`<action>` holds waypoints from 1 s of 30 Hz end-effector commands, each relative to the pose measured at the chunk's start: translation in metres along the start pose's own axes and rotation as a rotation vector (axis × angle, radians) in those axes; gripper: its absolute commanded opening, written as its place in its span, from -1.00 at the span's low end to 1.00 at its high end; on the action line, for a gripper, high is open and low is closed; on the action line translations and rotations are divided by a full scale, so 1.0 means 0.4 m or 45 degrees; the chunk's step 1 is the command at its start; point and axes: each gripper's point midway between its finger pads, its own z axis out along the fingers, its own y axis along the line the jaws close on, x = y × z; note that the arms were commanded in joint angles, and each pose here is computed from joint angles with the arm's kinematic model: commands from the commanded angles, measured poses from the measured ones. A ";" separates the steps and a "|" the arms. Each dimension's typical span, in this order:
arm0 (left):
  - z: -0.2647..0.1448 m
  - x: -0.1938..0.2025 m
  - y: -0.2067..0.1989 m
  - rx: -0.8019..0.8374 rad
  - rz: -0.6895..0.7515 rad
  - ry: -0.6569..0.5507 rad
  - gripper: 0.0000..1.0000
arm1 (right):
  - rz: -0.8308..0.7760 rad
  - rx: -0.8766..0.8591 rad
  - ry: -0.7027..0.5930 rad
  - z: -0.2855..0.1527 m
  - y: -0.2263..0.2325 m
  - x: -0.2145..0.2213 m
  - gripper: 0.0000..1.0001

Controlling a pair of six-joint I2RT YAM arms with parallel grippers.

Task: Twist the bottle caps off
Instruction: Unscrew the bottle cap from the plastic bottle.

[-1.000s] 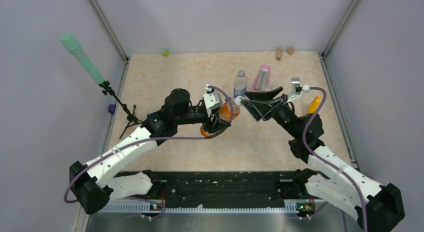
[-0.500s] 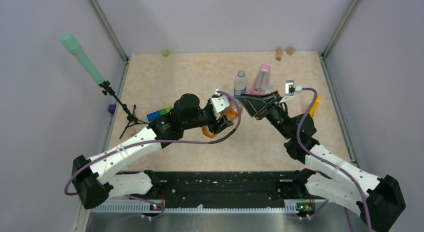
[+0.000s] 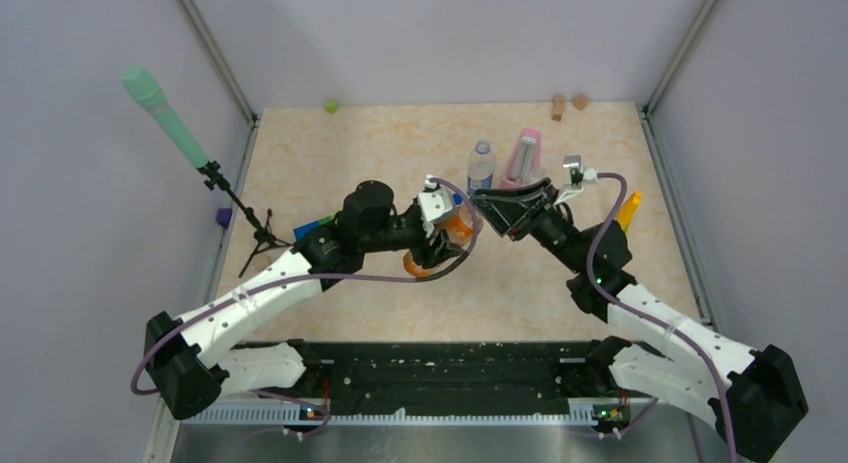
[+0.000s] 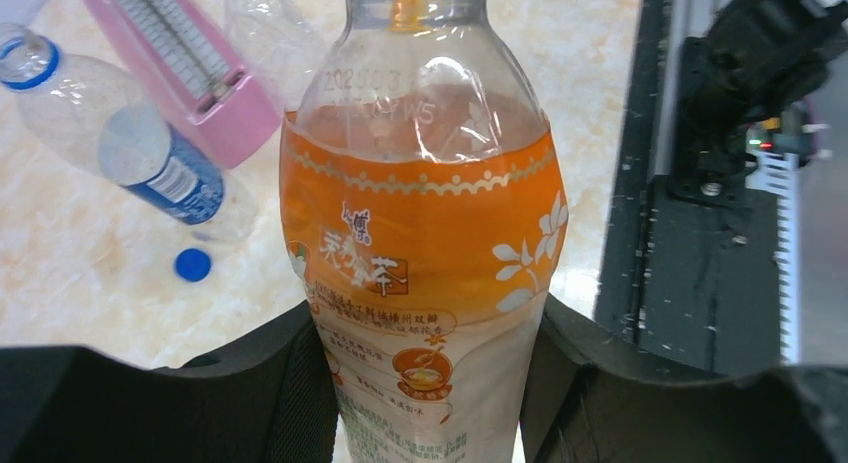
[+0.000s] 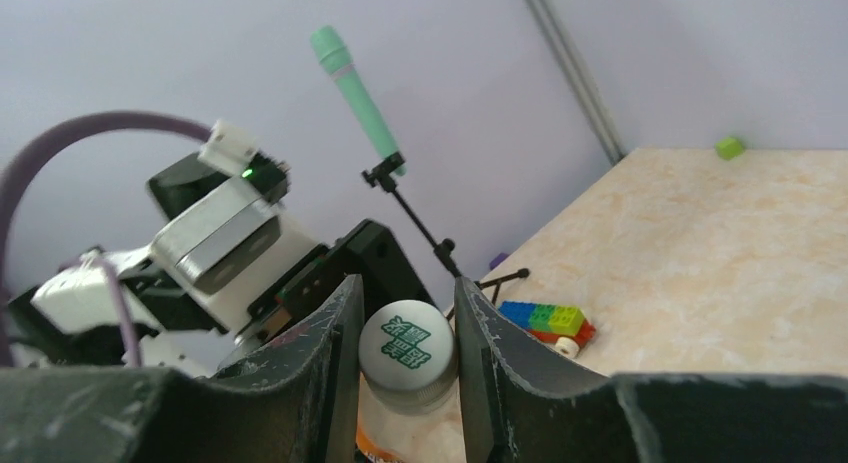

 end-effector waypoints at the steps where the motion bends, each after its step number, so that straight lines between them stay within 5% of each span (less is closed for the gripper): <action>1: -0.036 -0.075 -0.076 0.355 -0.048 -0.152 -1.00 | -0.069 -0.338 0.086 0.001 0.110 -0.029 -1.00; 9: -0.103 -0.148 -0.162 0.787 -0.107 -0.302 -1.00 | -0.133 -0.966 0.243 -0.101 0.232 -0.038 -1.00; 14: -0.117 -0.178 -0.178 0.879 -0.109 -0.349 -1.00 | -0.184 -1.009 0.234 -0.097 0.241 -0.036 -1.00; 15: -0.112 -0.174 -0.175 0.868 -0.110 -0.346 -1.00 | -0.184 -0.988 0.203 -0.095 0.237 -0.045 -0.99; 17: -0.088 -0.151 -0.145 0.741 -0.115 -0.306 -1.00 | -0.110 -0.868 0.162 -0.073 0.205 -0.063 -0.35; 21: -0.042 -0.058 -0.022 0.308 -0.107 -0.116 -1.00 | 0.037 -0.445 0.006 -0.036 0.087 -0.095 0.40; 30: -0.018 -0.002 0.075 -0.105 -0.036 0.021 -1.00 | 0.075 0.149 0.034 -0.037 -0.072 -0.069 0.50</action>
